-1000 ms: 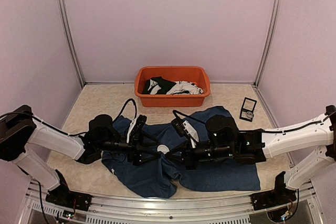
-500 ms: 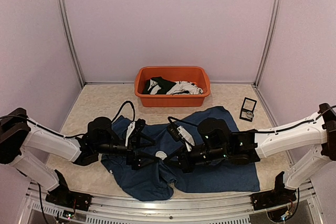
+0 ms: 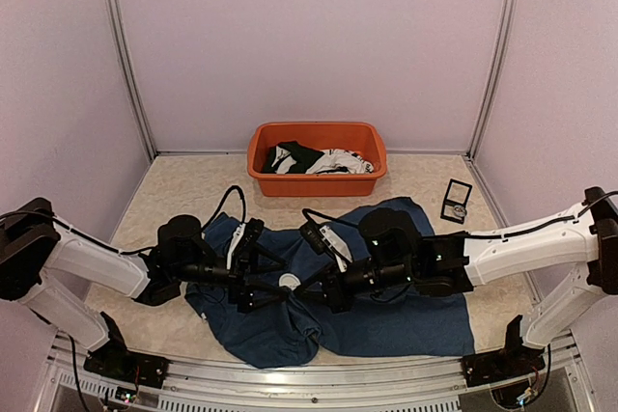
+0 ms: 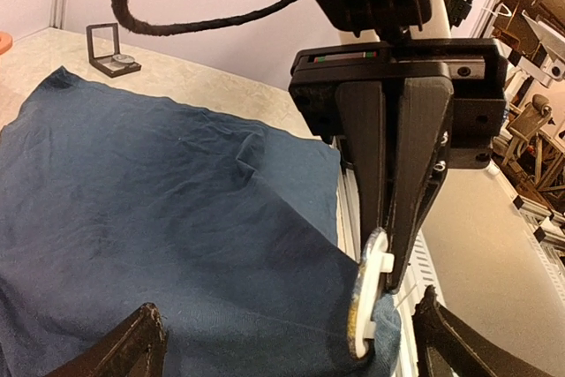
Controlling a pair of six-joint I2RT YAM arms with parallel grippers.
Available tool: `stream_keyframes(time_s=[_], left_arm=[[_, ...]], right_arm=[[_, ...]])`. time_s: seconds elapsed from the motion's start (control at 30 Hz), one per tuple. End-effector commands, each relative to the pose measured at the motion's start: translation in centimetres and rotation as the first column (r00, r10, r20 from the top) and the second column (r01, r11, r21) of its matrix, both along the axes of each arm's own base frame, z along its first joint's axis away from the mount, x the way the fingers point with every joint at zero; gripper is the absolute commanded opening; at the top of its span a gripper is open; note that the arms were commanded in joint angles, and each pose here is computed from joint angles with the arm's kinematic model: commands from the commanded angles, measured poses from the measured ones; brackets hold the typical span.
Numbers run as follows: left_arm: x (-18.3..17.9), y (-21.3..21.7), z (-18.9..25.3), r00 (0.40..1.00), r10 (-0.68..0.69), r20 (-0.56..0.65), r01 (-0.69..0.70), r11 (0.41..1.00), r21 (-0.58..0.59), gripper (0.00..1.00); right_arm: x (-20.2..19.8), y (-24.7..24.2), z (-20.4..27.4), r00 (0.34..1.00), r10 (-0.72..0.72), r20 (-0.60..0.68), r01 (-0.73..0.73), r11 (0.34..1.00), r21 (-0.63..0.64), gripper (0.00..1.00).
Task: Pin the brooch onto the clothing
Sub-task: Pin the brooch onto the flattened clothing.
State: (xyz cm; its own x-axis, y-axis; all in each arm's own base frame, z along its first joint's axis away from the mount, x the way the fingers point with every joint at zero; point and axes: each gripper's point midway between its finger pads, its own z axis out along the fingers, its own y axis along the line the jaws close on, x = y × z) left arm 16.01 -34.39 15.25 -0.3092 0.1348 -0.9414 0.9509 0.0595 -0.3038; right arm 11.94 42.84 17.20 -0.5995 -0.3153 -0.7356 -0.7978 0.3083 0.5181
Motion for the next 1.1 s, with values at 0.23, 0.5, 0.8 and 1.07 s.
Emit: stream_keyframes(time_s=[0.23, 0.5, 0.8, 1.07], left_arm=[[0.09, 0.92, 0.94, 0.999, -0.032, -0.036, 0.029, 0.996, -0.079, 0.77], [-0.21, 0.44, 0.95, 0.992, -0.086, -0.091, 0.076, 0.991, -0.111, 0.79], [-0.24, 0.32, 1.16, 0.99, -0.097, -0.1, 0.083, 0.988, -0.134, 0.78], [-0.05, 0.03, 0.82, 0.987, -0.103, -0.124, 0.088, 0.988, -0.126, 0.72]], right_arm=[[0.01, 0.33, 1.35, 1.0, 0.018, -0.001, -0.018, 0.998, 0.055, 0.0], [-0.06, 0.31, 1.26, 1.0, 0.017, -0.005, -0.017, 0.998, 0.056, 0.0], [-0.15, 0.65, 1.02, 1.0, 0.029, -0.012, -0.028, 0.998, 0.061, 0.0], [-0.24, 0.87, 0.97, 0.999, 0.037, -0.016, -0.036, 0.997, 0.066, 0.0]])
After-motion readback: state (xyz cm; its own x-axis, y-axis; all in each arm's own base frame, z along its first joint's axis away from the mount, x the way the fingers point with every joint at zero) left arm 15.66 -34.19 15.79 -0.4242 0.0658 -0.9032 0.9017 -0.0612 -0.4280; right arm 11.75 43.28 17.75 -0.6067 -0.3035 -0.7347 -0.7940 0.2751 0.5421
